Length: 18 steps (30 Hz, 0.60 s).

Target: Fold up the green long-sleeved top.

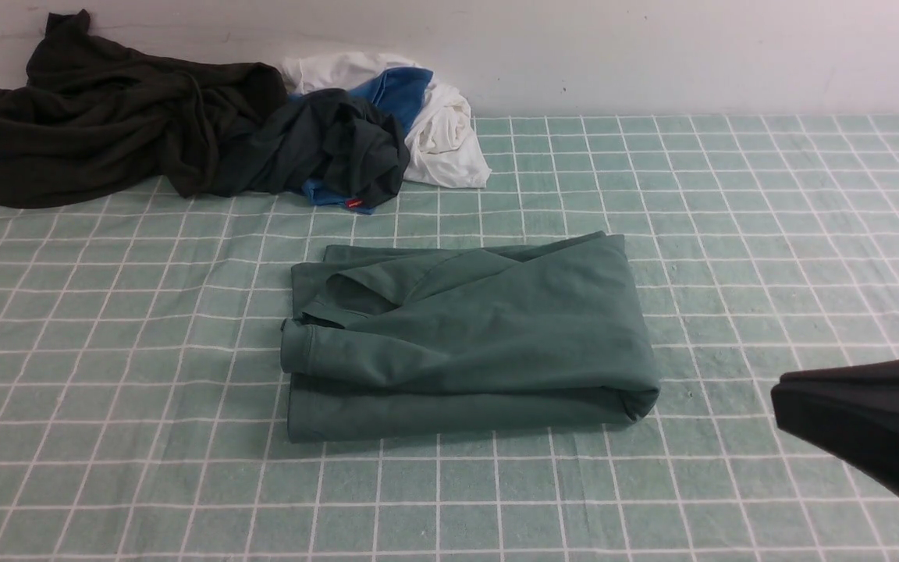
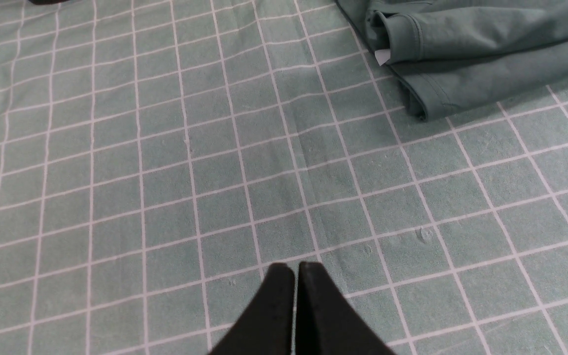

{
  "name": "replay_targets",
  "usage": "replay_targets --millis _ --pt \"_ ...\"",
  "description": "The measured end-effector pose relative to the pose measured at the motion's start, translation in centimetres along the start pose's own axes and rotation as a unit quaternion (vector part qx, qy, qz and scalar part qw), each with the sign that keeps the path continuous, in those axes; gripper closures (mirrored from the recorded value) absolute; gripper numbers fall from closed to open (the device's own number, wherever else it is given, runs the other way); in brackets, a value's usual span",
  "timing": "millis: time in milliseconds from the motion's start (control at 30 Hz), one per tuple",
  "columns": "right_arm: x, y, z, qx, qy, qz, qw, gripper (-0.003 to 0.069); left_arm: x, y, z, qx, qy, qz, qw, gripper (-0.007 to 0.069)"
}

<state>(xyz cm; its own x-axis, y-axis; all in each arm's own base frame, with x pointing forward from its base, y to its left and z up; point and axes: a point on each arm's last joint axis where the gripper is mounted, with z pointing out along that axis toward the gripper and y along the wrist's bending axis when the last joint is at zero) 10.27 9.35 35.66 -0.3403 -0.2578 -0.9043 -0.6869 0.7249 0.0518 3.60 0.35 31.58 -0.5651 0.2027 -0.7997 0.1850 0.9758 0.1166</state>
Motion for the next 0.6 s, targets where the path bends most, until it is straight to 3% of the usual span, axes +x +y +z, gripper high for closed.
replay_targets --millis 167,300,600 --pt "1.5 -0.4 -0.4 0.021 -0.072 -0.006 0.997 0.0673 0.0 0.0 0.0 -0.001 0.000 0.000 1.000 0.0628" --pt "4.8 -1.8 -1.0 0.086 -0.157 0.009 0.984 0.0673 0.0 0.0 0.0 -0.001 0.000 0.000 1.000 0.0628" --pt "16.7 -4.6 -1.7 0.314 -0.195 0.091 0.925 0.0673 0.0 0.0 0.0 -0.001 0.000 0.000 1.000 0.0628"
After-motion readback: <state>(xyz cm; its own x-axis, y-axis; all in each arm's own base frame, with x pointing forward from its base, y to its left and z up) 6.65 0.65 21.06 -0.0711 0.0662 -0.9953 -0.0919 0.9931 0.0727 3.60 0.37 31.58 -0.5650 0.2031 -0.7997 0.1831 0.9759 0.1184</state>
